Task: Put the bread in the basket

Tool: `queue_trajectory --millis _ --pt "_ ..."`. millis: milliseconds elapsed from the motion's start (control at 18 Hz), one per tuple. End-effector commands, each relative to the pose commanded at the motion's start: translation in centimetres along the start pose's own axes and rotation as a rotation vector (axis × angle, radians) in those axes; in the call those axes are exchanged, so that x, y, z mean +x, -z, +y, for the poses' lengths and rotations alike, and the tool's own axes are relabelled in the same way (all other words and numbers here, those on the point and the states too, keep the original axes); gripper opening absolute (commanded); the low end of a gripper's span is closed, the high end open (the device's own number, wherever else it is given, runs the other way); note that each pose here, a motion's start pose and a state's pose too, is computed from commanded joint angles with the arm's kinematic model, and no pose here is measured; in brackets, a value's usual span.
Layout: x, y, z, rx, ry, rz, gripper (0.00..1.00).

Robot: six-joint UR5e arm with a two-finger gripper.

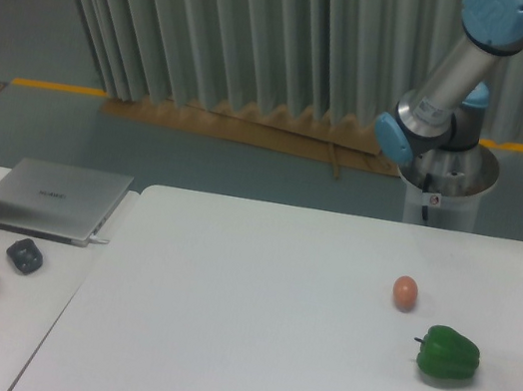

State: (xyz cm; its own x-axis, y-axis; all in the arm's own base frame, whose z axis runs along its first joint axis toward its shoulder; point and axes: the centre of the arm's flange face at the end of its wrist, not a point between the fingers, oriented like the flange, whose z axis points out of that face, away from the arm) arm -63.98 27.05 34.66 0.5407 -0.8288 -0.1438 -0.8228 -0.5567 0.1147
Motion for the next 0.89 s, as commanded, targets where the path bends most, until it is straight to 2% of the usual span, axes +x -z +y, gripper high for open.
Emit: queue_trajectory --millis 56,167,444,611,722,889 --pt "-0.4 0.3 -0.3 0.018 0.043 -0.024 1.00" --pt "-0.9 0.9 -0.1 0.040 0.060 -0.058 1.00" --pt "-0.5 0.6 0.0 0.075 0.051 -0.029 1.00" --pt "-0.5 2.0 -0.6 0.099 0.063 0.000 1.00" --pt "-0.2 3.6 -2.1 0.118 0.082 0.018 1.00" --pt "-1.4 5.5 -7.8 0.132 0.129 0.025 1.00"
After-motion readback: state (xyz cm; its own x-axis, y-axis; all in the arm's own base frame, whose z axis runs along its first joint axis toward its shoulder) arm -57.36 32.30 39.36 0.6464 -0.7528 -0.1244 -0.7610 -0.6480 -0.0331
